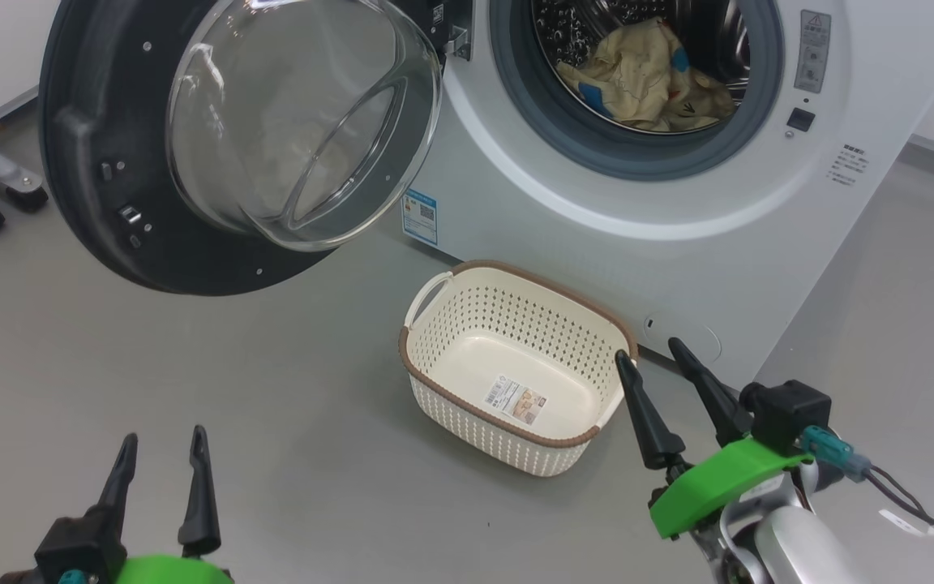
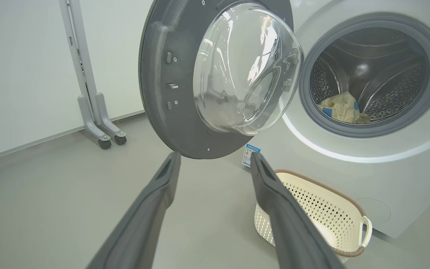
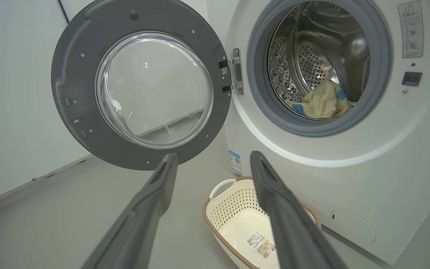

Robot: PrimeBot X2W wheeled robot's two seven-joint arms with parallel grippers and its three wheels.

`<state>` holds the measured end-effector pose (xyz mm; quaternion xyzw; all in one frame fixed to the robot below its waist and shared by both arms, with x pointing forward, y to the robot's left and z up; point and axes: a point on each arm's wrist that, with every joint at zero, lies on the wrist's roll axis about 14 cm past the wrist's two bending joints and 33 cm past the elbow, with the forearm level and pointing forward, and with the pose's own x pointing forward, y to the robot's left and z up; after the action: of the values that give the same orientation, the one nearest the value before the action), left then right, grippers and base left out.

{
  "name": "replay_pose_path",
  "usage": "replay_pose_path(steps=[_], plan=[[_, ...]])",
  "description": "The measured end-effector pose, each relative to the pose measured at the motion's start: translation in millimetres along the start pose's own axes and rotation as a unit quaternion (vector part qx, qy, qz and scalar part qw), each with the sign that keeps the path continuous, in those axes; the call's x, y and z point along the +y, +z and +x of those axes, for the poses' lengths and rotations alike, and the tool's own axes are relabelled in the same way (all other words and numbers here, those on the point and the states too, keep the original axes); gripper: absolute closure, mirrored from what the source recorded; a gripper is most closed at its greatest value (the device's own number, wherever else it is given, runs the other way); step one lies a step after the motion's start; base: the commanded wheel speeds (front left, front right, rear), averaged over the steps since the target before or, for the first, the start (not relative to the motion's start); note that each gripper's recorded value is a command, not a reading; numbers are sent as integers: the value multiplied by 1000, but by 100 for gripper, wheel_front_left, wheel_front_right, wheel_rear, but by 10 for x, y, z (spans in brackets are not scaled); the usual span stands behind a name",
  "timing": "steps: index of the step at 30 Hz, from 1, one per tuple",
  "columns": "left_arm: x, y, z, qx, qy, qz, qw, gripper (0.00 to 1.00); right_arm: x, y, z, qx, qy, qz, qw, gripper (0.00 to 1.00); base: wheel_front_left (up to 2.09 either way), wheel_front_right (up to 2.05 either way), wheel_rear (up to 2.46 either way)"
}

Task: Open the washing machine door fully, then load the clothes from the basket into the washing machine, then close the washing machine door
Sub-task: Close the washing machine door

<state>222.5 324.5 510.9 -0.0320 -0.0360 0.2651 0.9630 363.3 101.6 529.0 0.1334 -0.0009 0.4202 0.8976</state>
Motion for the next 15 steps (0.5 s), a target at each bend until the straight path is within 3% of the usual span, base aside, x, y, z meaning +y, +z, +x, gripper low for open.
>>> replay_pose_path(steps=[15], plan=[[33,62,-27,-11,7,-4,1000,0,7,-11,23,-1,1,0,1000,0,0,0,0]])
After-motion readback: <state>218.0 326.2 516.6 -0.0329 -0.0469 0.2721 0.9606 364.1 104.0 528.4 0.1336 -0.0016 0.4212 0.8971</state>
